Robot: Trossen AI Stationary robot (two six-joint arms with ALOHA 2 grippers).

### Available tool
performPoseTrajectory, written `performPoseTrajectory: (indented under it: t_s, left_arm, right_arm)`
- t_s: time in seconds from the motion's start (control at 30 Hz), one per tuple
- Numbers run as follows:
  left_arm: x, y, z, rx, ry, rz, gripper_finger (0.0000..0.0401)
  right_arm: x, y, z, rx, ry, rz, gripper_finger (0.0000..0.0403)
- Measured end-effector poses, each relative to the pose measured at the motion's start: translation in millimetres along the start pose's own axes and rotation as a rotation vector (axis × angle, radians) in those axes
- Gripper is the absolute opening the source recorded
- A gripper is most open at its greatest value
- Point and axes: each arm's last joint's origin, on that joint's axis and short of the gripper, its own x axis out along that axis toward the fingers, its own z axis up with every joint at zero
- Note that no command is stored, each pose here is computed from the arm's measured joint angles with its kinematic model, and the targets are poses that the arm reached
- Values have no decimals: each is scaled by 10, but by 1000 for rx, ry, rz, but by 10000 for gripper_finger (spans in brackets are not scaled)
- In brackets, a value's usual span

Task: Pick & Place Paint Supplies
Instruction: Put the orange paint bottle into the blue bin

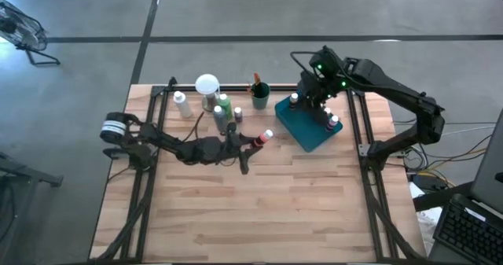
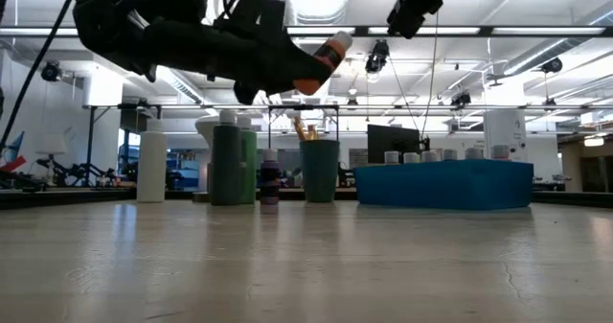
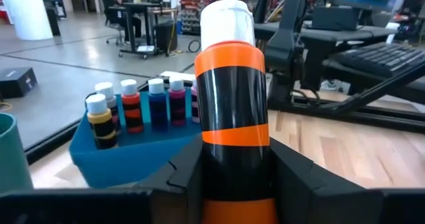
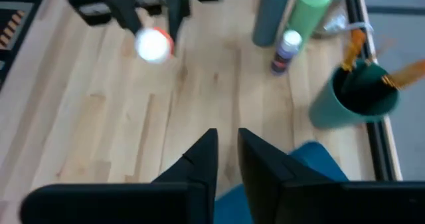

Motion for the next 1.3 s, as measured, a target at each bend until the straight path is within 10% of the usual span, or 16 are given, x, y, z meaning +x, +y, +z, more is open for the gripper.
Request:
performPoseTrajectory:
  t_s: [0.5,1.3]
  left_arm:
    - [168,49,238,92,-76,-23,130]
    - [543,146,485,121,-52,-52,130]
  right_arm:
    - [145,291,170,-42,-51,69,186]
    - [280,388,223,-59,-38,80,183]
